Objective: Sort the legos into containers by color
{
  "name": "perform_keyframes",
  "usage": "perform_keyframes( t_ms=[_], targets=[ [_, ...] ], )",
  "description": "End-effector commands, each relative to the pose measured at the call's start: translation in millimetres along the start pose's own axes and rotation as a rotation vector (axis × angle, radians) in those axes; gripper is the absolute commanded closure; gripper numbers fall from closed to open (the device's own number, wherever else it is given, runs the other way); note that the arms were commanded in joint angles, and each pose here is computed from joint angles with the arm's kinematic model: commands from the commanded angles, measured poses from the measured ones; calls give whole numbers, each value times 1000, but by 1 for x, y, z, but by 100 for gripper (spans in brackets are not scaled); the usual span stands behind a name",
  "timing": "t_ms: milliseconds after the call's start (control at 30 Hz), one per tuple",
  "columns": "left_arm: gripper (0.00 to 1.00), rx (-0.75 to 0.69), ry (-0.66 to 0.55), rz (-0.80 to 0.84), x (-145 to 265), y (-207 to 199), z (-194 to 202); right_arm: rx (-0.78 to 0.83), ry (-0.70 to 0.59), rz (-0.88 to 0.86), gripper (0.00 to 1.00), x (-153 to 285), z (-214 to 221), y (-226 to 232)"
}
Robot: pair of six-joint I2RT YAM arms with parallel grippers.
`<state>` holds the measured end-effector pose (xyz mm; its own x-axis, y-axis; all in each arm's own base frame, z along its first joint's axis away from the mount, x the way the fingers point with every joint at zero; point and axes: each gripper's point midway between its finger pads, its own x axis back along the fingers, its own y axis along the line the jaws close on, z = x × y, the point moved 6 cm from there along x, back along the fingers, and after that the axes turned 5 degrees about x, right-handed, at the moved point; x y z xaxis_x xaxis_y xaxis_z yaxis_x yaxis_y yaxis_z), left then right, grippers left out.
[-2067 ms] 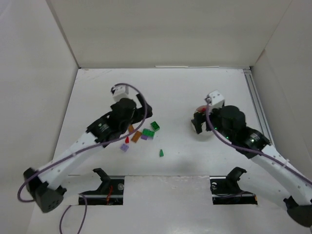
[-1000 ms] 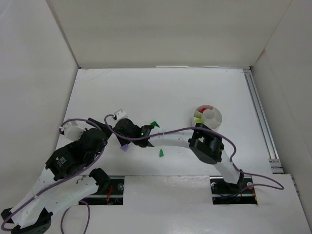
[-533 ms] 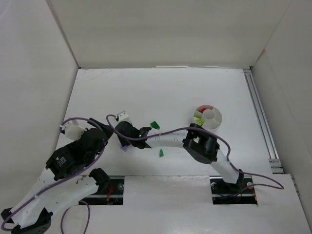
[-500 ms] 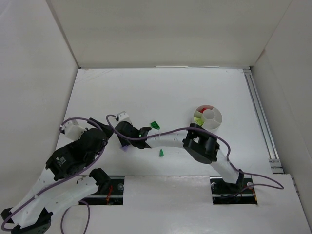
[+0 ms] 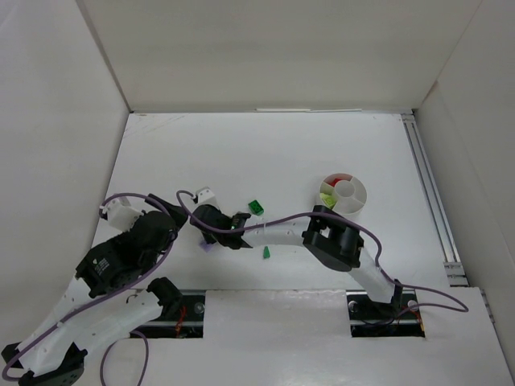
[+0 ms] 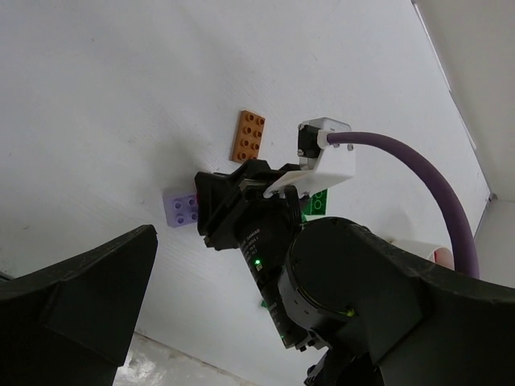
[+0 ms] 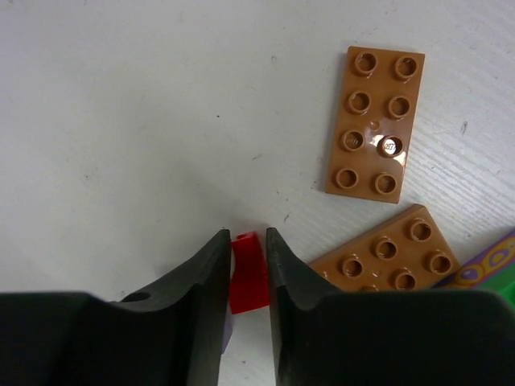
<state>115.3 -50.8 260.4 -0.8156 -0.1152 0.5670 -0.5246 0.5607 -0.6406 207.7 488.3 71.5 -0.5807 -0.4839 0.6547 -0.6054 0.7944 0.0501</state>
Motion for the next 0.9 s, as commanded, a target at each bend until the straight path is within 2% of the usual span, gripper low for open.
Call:
perform_keyframes(
  t_ms=[0,133,433,667,700,867],
  targets=[
    [0,4,-18,9,-4,-6,0,23,33,-20,72,13,9,7],
    [0,4,-18,9,-4,-6,0,3,-15,-32,82,26,-10,8],
    [0,-41,13,10,-8,-11,8,-4,-132,-45,85,60,-58,3],
    [0,-88,50,48,-12,-18,16,-63,-158,18,86,75,-77,-54],
    [0,-99,48,58,-14,-22,18,-69,-148,48,86,74,-74,-72],
    [0,-159,89,72,-23,-37,31,-108,-227,134,86,111,-101,-132]
  ],
)
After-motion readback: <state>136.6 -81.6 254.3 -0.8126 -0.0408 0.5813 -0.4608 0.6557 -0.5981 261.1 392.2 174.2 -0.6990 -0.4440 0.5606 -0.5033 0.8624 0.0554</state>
